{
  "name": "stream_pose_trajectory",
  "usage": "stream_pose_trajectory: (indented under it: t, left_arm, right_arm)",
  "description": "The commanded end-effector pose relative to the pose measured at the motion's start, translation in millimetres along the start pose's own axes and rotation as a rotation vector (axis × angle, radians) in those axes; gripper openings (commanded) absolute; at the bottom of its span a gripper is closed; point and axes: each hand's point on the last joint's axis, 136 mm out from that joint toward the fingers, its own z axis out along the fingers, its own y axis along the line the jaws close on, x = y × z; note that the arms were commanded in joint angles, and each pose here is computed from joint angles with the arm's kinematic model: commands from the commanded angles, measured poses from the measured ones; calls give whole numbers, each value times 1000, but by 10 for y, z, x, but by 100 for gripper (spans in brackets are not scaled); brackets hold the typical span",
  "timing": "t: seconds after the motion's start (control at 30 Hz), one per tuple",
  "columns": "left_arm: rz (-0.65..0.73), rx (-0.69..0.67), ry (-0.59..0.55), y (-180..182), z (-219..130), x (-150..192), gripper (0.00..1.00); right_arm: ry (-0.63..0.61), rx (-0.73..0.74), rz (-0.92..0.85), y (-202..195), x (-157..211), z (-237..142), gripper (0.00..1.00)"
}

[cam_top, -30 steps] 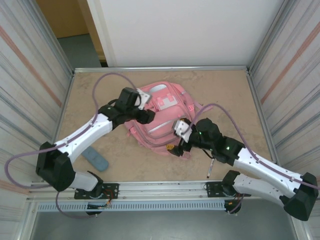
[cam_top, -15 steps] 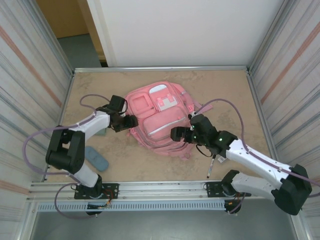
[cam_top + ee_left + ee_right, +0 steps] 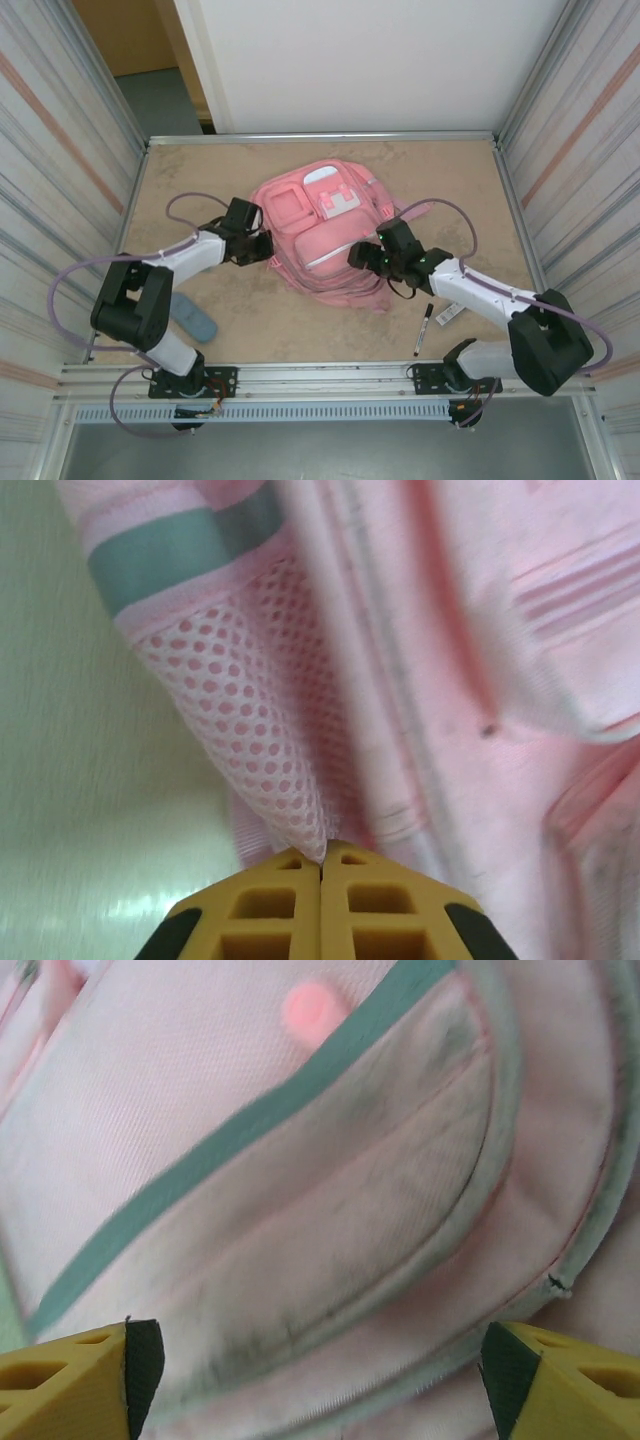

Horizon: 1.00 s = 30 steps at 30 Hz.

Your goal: Pack the student bag

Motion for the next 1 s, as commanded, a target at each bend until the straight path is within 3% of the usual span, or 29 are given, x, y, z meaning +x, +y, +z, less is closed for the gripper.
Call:
stream_pose_trajectory:
  t: [0.0,0.23,0.43,0.47,0.5,0.7,0.9,0.97]
  left_arm:
    - [-23,-15,53,-7,-76,331,0]
    - [8,49,53,-306,-235,529,0]
    - [-90,86,14,-303,-365,639,0]
    - [-122,90,8,-279,-368,660,3]
    - [-142,86,3,-243,-370,682,24]
    - [-190,-8,-59,-8,-397,641,70]
    - [-213,-61,-91,57,-270,485,83]
    - [-226,-102,-75,130,-177,461,79]
  right_arm:
    - [-86,1,-29,-29,-322,104,83]
    - [-144,27,-18,-151,-881,431,82]
    - [-167,43,-4,-175,-1318,687,83]
    - [-150,27,-7,-142,-1341,694,84]
    - [-140,-4,-20,-81,-1362,667,84]
    - [-122,-28,-42,19,-1239,275,83]
    - [-163,11,-210,163,-778,-239,84]
    - [-137,-8,-219,236,-588,-300,84]
